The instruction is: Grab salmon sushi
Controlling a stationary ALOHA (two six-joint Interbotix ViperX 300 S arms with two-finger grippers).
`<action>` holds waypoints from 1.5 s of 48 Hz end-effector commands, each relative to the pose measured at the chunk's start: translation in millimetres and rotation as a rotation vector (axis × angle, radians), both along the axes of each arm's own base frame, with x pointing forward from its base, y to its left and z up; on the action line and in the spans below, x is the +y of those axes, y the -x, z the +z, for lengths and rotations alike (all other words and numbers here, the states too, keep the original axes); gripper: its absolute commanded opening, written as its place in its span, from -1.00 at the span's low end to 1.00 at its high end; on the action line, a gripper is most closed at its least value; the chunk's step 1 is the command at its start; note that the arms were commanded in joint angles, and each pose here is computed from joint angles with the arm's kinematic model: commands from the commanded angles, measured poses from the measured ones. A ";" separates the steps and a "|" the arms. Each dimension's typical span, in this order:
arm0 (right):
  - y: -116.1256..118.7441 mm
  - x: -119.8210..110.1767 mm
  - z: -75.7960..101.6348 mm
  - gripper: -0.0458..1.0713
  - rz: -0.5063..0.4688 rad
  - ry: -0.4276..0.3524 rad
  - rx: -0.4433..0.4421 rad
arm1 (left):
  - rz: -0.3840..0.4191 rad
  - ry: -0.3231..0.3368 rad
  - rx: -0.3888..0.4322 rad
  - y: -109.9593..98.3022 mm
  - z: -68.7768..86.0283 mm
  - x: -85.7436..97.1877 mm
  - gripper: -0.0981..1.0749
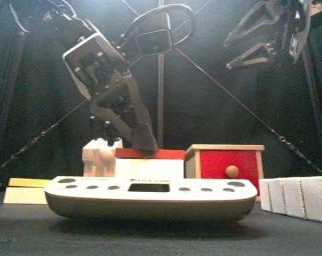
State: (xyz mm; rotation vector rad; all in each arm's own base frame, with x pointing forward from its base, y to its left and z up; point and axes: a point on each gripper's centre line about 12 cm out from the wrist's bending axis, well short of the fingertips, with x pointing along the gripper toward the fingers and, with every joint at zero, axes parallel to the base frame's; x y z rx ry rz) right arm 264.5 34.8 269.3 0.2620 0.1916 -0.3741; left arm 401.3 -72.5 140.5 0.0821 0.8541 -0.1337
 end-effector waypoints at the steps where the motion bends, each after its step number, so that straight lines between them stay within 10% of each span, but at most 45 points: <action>1: -0.4 -0.5 4.3 0.70 -0.004 -0.005 -0.014 | 0.002 0.010 -0.045 -7.5 13.9 -0.3 0.59; 72: -0.7 -2.6 4.1 0.70 -0.012 -0.004 -0.013 | 0.012 -0.008 0.013 -8.0 -7.1 5.7 0.61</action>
